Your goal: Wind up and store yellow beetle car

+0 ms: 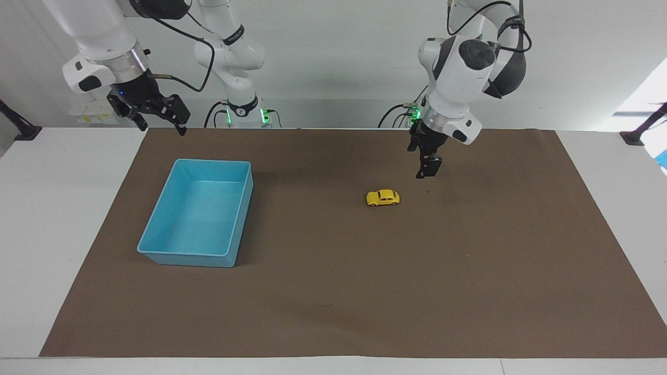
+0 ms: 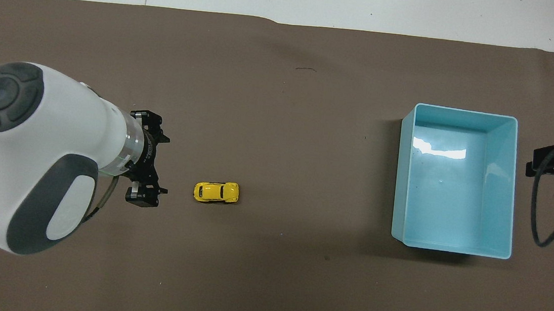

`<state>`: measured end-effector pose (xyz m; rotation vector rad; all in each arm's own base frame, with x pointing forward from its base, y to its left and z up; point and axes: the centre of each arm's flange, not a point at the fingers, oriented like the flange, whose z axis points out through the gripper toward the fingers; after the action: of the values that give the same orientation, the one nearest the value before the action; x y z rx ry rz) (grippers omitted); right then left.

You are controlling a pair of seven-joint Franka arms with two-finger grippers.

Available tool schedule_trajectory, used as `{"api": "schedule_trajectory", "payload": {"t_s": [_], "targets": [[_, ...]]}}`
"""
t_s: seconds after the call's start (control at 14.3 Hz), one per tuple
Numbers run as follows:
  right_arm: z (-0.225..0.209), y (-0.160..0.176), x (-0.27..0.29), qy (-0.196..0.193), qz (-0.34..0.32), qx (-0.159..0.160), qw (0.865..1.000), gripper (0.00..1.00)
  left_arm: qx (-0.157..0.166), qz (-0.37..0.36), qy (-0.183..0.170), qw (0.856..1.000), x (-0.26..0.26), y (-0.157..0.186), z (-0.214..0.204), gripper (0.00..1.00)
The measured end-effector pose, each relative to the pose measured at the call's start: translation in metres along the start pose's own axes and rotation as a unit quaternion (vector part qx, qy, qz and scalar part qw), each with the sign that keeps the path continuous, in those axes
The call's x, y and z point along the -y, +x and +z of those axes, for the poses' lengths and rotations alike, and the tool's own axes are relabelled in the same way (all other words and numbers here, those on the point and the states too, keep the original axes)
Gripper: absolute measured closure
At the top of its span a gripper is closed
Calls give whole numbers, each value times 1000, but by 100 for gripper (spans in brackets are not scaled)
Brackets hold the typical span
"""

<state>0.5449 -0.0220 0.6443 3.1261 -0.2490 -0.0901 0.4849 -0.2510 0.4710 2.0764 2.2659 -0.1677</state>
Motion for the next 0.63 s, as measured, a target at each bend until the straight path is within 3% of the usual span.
{"api": "schedule_trajectory", "payload": {"t_s": [0.28, 0.63], "targets": [[0, 0, 0, 0, 0, 0, 1000, 0, -11, -16, 8, 1000, 16, -26, 81, 0], [0, 0, 0, 0, 0, 0, 1000, 0, -4, -34, -10, 999, 27, -32, 127, 0]]}}
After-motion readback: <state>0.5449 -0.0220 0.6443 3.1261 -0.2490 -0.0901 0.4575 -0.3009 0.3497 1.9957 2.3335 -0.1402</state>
